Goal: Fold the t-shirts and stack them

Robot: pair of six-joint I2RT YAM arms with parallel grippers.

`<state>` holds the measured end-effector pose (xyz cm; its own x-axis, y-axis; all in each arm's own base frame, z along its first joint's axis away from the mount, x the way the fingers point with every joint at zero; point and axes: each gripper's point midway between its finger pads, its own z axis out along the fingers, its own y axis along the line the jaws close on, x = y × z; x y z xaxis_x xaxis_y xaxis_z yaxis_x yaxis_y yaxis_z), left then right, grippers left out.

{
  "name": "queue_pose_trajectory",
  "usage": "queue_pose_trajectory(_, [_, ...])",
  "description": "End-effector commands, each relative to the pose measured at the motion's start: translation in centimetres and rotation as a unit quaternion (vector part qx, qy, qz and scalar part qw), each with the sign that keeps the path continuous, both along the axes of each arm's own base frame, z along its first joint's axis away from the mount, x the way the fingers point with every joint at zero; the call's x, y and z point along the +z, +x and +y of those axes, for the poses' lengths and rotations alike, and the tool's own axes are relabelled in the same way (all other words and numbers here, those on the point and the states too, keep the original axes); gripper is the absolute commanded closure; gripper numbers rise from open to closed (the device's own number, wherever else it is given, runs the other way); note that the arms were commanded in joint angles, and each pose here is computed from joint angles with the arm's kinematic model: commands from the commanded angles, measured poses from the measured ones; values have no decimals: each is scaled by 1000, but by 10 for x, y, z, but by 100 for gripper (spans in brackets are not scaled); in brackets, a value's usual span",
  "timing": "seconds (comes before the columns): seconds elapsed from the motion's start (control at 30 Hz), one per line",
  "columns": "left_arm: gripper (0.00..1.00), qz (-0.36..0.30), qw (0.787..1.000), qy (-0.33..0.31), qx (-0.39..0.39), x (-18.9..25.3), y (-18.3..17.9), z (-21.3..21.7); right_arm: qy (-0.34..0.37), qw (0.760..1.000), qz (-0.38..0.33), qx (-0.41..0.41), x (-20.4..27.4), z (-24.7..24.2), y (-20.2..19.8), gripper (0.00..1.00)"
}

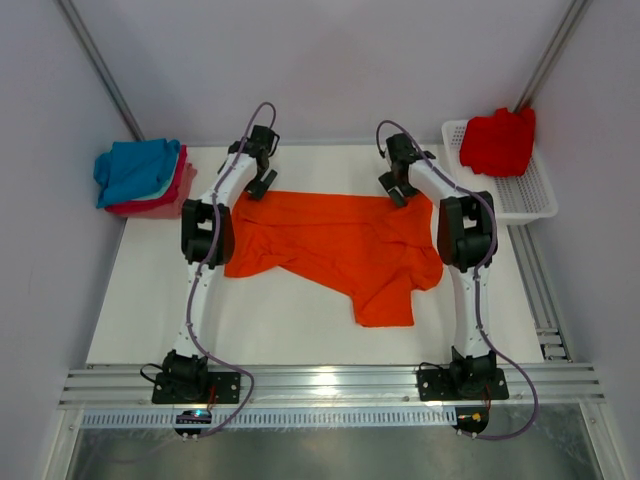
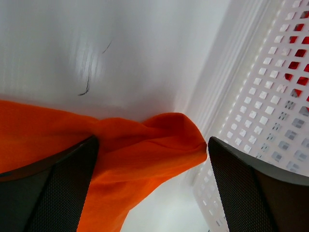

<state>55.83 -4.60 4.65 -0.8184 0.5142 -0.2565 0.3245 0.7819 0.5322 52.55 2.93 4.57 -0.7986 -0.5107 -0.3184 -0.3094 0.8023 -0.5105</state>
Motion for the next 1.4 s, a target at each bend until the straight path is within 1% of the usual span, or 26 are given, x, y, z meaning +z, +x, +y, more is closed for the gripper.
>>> queue_pose_trajectory(0.0, [1, -42, 999, -4, 13, -7, 20, 1, -10, 1000, -18, -17, -2, -4, 18, 1])
queue_pose_trajectory(0.2, [1, -97, 995, -12, 26, 3, 42, 5, -17, 999, -44, -11, 5, -5, 42, 1])
queue_pose_trajectory(0.33, [1, -152, 988, 0, 34, 17, 64, 12, -30, 998, -60, -12, 7, -9, 55, 1])
queue_pose_trajectory(0.47, [1, -199, 979, -4, 43, 38, 81, 19, -44, 994, -96, -25, 22, -16, 69, 1])
queue_pose_trajectory(0.53, [1, -217, 974, -12, 55, 47, 85, 25, -51, 991, -118, -33, 37, -21, 76, 1])
queue_pose_trajectory(0.57, [1, -233, 970, -16, 64, 61, 87, 28, -60, 986, -147, -45, 59, -28, 83, 1])
queue_pose_trajectory(0.67, [1, -260, 961, -32, 88, 91, 85, 35, -70, 976, -196, -59, 111, -34, 85, 1])
queue_pose_trajectory(0.7, [1, -274, 956, -44, 92, 118, 80, 38, -55, 969, -234, -55, 155, -32, 82, 1])
queue_pose_trajectory(0.73, [1, -283, 951, -65, 101, 131, 75, 37, -49, 966, -250, -52, 172, -31, 79, 1])
queue_pose_trajectory(0.77, [1, -273, 953, -73, 104, 137, 66, 39, -45, 963, -262, -47, 187, -31, 75, 1])
queue_pose_trajectory(0.8, [1, -294, 946, -85, 106, 172, 55, 41, -34, 956, -289, -44, 222, -31, 65, 1])
queue_pose_trajectory(0.83, [1, -298, 944, -92, 106, 186, 47, 41, -30, 954, -294, -43, 234, -32, 59, 1])
queue_pose_trajectory(0.87, [1, -285, 949, -91, 104, 187, 36, 43, -26, 957, -287, -42, 237, -31, 50, 1])
queue_pose_trajectory(0.9, [1, -285, 948, -110, 92, 212, 19, 42, -16, 958, -284, -33, 242, -29, 43, 1])
queue_pose_trajectory(0.93, [1, -274, 950, -129, 79, 218, 9, 37, -8, 957, -288, -25, 259, -29, 28, 1])
queue_pose_trajectory(0.97, [1, -236, 959, -148, 56, 204, -5, 32, -14, 970, -243, -9, 236, -29, 13, 1])
queue_pose_trajectory(1.0, [1, -215, 963, -156, 50, 204, -19, 39, -14, 975, -220, 8, 229, -27, 1, 1])
queue_pose_trajectory(1.03, [1, -213, 961, -172, 43, 221, -39, 40, -13, 980, -199, 27, 231, -27, -19, 1])
queue_pose_trajectory(1.07, [1, -190, 966, -168, 53, 205, -53, 47, -27, 987, -158, 26, 199, -35, -37, 1])
queue_pose_trajectory(1.1, [1, -192, 966, -158, 64, 207, -62, 58, -40, 987, -151, 26, 193, -42, -49, 1])
queue_pose_trajectory(1.13, [1, -193, 966, -157, 68, 207, -74, 61, -46, 981, -190, 6, 214, -57, -61, 1])
queue_pose_trajectory(1.17, [1, -192, 966, -159, 72, 208, -79, 69, -49, 984, -169, -2, 190, -65, -76, 1])
queue_pose_trajectory(1.23, [1, -186, 963, -178, 85, 208, -91, 74, -52, 976, -204, -46, 206, -88, -92, 1])
queue_pose_trajectory(1.27, [1, -192, 956, -194, 109, 209, -94, 82, -52, 975, -208, -63, 205, -95, -98, 1])
queue_pose_trajectory(1.3, [1, -190, 954, -203, 112, 208, -96, 80, -44, 970, -221, -89, 208, -102, -101, 1])
queue_pose_trajectory(1.37, [1, -194, 949, -207, 140, 206, -100, 102, -35, 961, -241, -130, 222, -118, -106, 1])
